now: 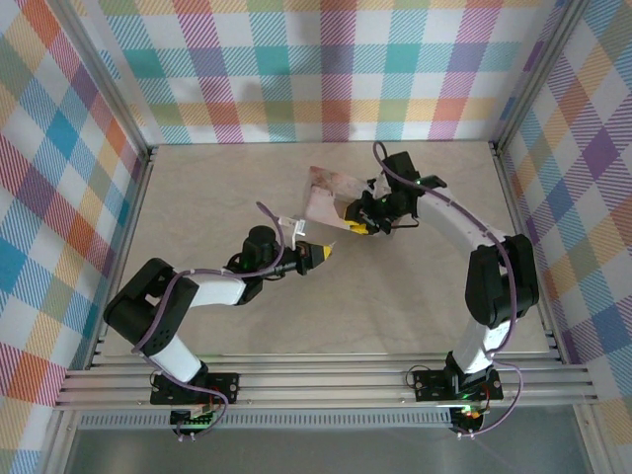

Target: Unlock the padlock with the key

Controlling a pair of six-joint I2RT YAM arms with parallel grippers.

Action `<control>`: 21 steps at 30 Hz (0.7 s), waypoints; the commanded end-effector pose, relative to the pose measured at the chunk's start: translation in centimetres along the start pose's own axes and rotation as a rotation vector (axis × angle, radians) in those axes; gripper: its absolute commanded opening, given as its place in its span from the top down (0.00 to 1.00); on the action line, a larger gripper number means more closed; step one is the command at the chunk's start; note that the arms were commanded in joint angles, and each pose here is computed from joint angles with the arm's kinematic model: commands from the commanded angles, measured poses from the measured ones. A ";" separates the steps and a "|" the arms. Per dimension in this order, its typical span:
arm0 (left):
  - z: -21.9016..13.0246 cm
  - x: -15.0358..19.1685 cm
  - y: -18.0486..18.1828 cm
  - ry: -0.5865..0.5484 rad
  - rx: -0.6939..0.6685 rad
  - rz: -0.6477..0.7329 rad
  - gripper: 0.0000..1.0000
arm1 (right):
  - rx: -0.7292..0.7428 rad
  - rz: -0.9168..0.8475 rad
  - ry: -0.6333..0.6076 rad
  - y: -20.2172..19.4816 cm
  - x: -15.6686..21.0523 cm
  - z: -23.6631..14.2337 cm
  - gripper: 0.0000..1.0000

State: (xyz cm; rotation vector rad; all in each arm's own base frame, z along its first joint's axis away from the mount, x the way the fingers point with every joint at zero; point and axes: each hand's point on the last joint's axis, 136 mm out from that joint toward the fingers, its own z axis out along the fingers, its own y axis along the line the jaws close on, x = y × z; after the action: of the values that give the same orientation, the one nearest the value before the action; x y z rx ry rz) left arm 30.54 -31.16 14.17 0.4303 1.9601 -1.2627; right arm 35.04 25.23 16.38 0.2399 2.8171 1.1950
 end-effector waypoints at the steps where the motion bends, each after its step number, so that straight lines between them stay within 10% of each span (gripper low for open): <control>1: 0.8 -2.5 -1.9 -0.078 0.058 0.128 1.00 | -0.086 -0.043 0.027 2.4 -0.2 -0.9 1.00; 21: 3.0 -3.9 -0.7 -0.141 0.070 0.118 1.00 | -0.096 -0.015 0.059 2.3 0.0 -0.5 1.00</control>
State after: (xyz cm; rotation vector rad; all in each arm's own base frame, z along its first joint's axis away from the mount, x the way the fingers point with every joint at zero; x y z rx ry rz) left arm 33.34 -32.86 14.37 0.4627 1.8551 -1.2314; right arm 34.91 25.76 16.40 0.2432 2.8477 1.2619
